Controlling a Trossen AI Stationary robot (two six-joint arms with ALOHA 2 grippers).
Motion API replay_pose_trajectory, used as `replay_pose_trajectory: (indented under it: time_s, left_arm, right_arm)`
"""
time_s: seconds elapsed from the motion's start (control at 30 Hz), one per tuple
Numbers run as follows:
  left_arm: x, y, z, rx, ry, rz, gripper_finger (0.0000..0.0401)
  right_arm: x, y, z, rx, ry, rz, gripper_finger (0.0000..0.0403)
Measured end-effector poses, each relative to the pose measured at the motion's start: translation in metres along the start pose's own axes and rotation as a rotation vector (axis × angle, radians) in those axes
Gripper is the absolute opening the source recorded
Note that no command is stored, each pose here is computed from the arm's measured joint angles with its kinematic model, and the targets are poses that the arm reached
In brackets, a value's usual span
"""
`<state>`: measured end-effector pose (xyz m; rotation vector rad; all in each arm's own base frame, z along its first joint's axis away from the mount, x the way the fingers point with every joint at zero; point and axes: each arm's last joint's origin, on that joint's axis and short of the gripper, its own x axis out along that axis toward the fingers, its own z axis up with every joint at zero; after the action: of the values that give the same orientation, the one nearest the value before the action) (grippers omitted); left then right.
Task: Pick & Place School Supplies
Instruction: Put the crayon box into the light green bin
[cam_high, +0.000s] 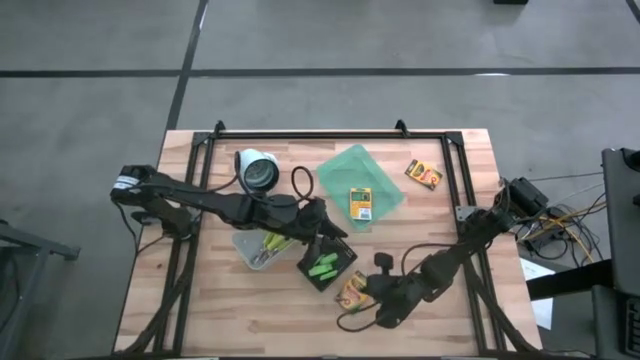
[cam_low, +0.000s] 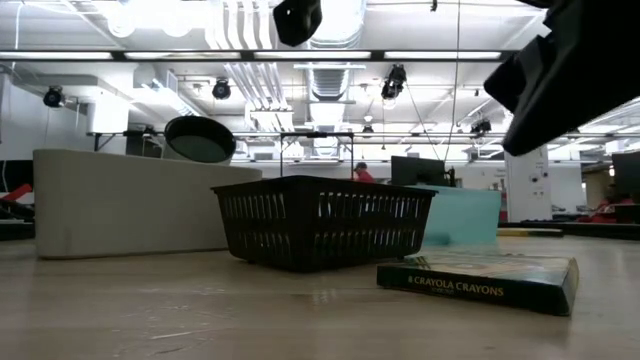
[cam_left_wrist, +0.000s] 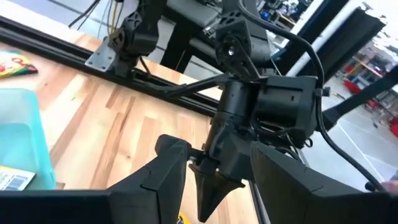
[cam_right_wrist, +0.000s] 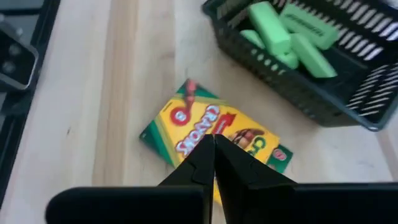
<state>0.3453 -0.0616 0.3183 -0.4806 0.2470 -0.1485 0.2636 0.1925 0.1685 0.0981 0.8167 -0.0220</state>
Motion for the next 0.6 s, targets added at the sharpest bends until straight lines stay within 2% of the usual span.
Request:
replay_pose_trajectory:
  time_s: [0.13,0.27,0.4,0.6]
  left_arm:
    - [0.000,-0.002,-0.004,-0.008,0.027,0.008,0.0183]
    - [0.000,-0.005,-0.013,0.006,0.089,0.021,0.0183]
    - [0.000,-0.006,-0.016,0.072,0.114,0.022,0.0183]
    - [0.000,-0.006,-0.017,0.171,0.119,0.017,0.0183]
  right_arm:
    - [0.001,0.000,-0.002,-0.010,0.037,0.045,0.0008]
    - [0.004,0.000,-0.002,0.062,0.002,0.006,0.0008]
    - [0.017,-0.002,-0.002,0.133,-0.059,-0.062,0.0008]
    - [0.040,-0.003,-0.012,0.208,-0.005,-0.079,0.0008]
